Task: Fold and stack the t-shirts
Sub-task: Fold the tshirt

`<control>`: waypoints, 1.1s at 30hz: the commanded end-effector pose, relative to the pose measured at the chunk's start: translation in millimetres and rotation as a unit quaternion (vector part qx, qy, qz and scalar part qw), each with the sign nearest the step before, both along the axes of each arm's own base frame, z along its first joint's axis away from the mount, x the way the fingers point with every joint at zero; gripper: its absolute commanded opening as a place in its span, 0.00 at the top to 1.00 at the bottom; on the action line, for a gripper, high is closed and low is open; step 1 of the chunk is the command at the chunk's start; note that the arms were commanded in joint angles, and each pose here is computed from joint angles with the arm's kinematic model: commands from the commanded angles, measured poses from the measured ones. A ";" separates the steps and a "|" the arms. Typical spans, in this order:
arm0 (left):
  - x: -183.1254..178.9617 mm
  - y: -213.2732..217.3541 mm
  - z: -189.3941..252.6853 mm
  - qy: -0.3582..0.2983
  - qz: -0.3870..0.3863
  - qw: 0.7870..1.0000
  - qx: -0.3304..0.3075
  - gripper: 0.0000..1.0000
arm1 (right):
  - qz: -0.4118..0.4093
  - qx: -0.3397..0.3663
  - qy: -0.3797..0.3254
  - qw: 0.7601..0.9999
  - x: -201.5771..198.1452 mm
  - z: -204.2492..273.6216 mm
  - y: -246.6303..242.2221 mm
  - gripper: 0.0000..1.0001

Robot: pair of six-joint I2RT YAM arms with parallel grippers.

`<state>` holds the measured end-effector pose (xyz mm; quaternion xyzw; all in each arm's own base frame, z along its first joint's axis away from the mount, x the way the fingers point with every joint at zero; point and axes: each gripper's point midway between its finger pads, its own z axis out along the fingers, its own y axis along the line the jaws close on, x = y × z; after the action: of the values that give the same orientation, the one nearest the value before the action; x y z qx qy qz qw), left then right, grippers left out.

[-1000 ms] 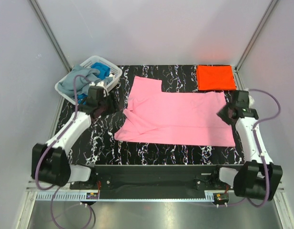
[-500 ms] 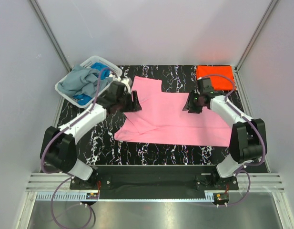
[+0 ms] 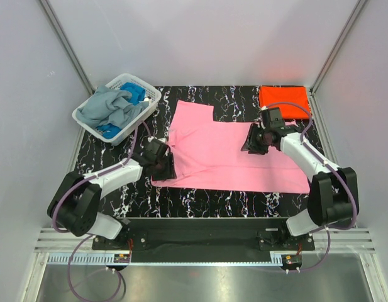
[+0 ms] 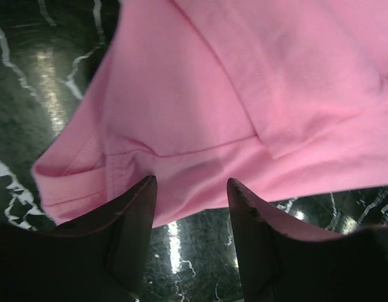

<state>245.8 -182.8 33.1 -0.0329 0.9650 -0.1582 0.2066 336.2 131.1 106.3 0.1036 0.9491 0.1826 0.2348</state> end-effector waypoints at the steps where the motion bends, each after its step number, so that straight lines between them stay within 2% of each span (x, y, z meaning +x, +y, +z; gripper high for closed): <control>1: 2.1 21.1 -8.8 -0.006 0.052 0.997 0.060 0.46 | 0.005 -0.007 -0.023 1.000 -5.2 15.8 -4.7 0.57; 3: -12.9 34.2 -19.9 0.017 0.067 0.993 0.091 0.45 | -0.007 -0.019 -0.021 1.000 -9.6 18.1 -11.0 0.56; 6: -34.4 37.2 -29.6 0.042 0.077 0.992 0.091 0.45 | -0.023 -0.036 -0.019 0.999 -14.6 21.2 -20.7 0.53; 16: -77.0 34.4 -12.4 0.044 0.090 0.992 0.075 0.44 | -0.025 -0.051 -0.021 0.998 -22.9 27.4 -27.7 0.51; 20: -84.7 52.5 -12.7 0.044 0.108 0.988 0.105 0.42 | -0.027 -0.051 -0.024 0.998 -23.4 29.2 -28.0 0.51; 23: -75.2 60.5 3.8 0.019 0.112 0.985 0.126 0.39 | 0.017 -0.005 -0.042 0.999 -21.4 37.9 -7.6 0.51; 25: -54.6 55.1 30.4 -0.012 0.118 0.986 0.115 0.37 | 0.045 0.012 -0.039 0.998 -22.1 39.2 6.1 0.52; 27: -33.5 42.1 55.0 -0.038 0.094 0.992 0.081 0.36 | 0.087 -0.002 -0.053 0.995 -26.5 38.9 30.8 0.52; 28: -19.8 49.4 60.8 -0.042 0.110 0.991 0.068 0.36 | 0.102 -0.007 -0.062 0.993 -27.9 37.8 38.4 0.52; 29: -8.9 42.4 68.9 -0.045 0.089 0.994 0.036 0.36 | 0.121 0.002 -0.088 0.989 -23.2 42.3 53.5 0.52; 31: 14.3 62.5 76.0 -0.045 0.124 0.991 0.005 0.36 | 0.170 0.009 -0.109 0.979 -34.5 37.3 86.1 0.53; 32: 23.4 56.3 84.7 -0.051 0.107 0.993 -0.029 0.36 | 0.189 0.011 -0.137 0.972 -31.5 41.6 101.8 0.55; 33: 34.0 66.9 89.0 -0.054 0.125 0.990 -0.045 0.36 | 0.247 -0.002 -0.149 0.958 -48.4 35.1 130.6 0.56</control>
<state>251.5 -118.3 97.7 -0.1703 0.9464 -0.1085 0.2521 292.9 207.3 135.8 -0.0576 0.9348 0.2181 0.2742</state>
